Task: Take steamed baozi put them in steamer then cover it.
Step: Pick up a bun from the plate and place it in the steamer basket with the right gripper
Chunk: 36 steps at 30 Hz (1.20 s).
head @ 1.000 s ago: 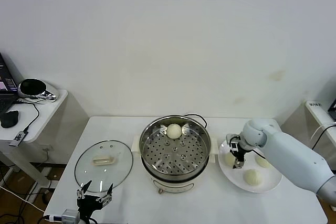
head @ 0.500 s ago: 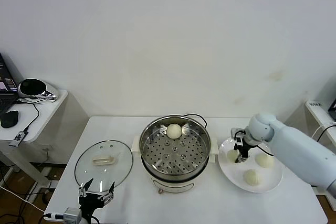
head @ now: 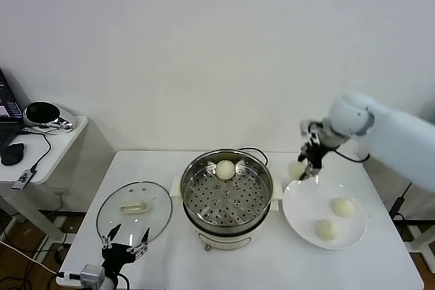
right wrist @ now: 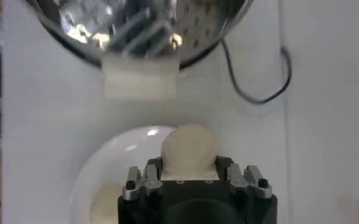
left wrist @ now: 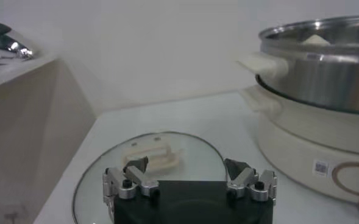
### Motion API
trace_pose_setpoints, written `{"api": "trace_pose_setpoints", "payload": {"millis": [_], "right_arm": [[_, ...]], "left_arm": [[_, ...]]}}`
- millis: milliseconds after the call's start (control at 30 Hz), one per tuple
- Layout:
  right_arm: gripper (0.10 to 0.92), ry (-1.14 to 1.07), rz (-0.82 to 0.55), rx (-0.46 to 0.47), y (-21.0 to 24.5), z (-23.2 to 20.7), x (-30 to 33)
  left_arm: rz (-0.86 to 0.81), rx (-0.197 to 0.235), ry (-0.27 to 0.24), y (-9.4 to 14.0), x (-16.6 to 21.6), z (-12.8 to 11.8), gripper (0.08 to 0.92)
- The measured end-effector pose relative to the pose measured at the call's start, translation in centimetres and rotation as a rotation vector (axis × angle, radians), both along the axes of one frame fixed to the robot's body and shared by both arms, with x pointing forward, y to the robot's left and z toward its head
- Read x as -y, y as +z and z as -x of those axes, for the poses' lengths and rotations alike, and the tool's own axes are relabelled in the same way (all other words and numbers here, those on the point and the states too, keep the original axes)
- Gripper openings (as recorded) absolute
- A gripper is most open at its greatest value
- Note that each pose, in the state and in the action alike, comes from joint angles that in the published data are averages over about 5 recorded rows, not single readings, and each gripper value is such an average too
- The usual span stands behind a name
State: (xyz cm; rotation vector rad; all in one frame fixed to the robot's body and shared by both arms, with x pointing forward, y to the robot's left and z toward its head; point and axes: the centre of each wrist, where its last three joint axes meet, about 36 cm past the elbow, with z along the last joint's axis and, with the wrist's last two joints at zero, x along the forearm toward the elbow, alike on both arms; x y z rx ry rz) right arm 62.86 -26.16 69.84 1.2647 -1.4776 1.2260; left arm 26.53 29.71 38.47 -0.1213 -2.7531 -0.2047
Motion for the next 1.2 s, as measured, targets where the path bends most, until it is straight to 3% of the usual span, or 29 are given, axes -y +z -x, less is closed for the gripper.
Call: {"api": "trace_pose_setpoints", "payload": {"millis": [200,433,867,1200], "right_arm": [[0.551,0.05,-0.034,-0.045,2.6,-0.2,-5.0],[0.552,0.116,-0.021,-0.109,1.7,-0.4,-11.3],[0.551,0.203,0.027,-0.19,-4.5,-1.0,-21.4],[0.551,0.219,0.05,-0.198,-9.0,-1.3,-25.6]], "left_arm": [[-0.007,0.025,0.014,1.0,0.1,0.1,0.823],[-0.011,0.047,0.032,1.9,0.2,0.3,0.823],[0.004,0.088,0.032,3.4,0.8,0.0,0.823],[0.013,0.105,0.02,3.9,1.0,-0.4,0.823]]}}
